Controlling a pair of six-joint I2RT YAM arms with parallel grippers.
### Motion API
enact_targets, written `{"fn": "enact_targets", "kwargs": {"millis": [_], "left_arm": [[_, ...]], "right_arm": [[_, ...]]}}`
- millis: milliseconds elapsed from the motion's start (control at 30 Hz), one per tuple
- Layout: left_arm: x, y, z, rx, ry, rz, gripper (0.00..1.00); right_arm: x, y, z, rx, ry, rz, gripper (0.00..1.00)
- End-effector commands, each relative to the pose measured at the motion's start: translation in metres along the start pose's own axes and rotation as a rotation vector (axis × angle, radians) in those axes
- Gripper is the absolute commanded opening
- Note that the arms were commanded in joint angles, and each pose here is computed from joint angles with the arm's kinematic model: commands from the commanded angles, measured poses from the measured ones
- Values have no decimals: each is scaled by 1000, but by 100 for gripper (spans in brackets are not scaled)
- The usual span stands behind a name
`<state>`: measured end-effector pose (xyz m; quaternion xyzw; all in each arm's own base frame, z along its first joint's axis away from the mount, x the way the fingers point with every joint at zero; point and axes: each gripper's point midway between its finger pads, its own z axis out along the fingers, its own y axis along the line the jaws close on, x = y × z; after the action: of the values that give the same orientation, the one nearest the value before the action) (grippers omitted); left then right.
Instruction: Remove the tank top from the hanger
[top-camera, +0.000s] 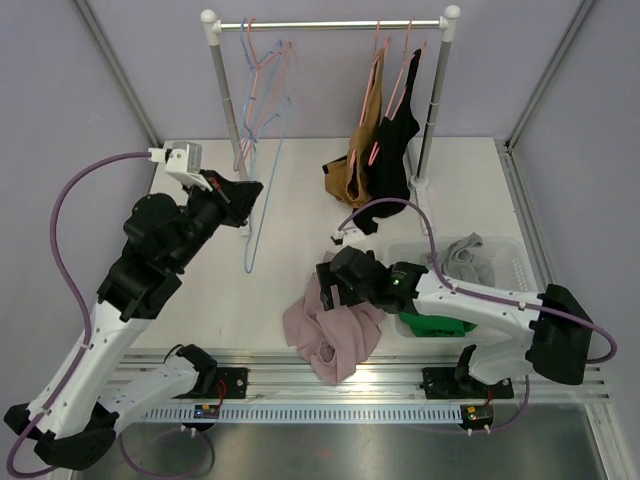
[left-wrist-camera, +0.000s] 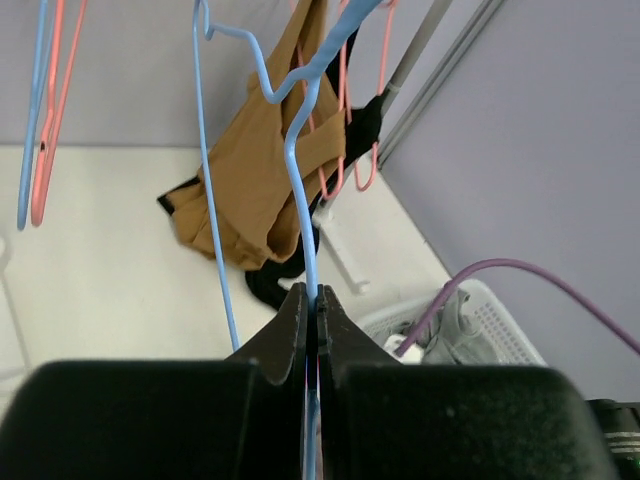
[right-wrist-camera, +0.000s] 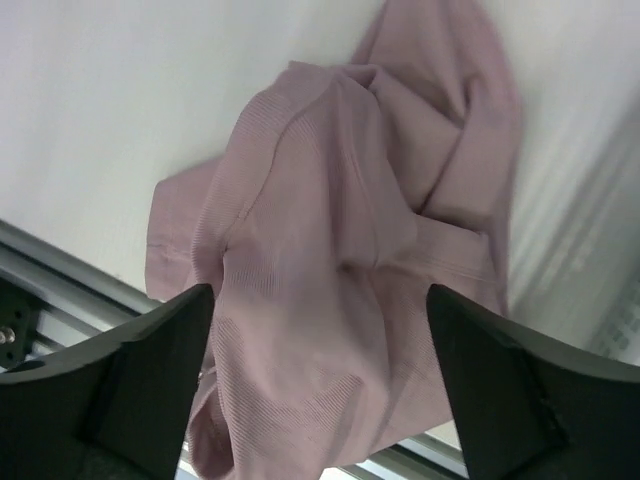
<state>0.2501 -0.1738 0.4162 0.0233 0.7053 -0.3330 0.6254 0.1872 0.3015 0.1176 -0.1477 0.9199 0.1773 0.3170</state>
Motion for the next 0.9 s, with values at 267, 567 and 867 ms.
{"fn": "enact_targets", "kwargs": {"millis": [267, 567, 867], "left_arm": [[-47, -3, 49, -98, 9, 29, 0], [-88, 12, 121, -68, 5, 9, 0], [-115, 47, 180, -92, -26, 22, 0]], "right_arm": [[-78, -7, -137, -197, -402, 179, 100], [-68, -3, -152, -294, -403, 170, 99], [-66, -2, -157, -315, -402, 163, 99]]}}
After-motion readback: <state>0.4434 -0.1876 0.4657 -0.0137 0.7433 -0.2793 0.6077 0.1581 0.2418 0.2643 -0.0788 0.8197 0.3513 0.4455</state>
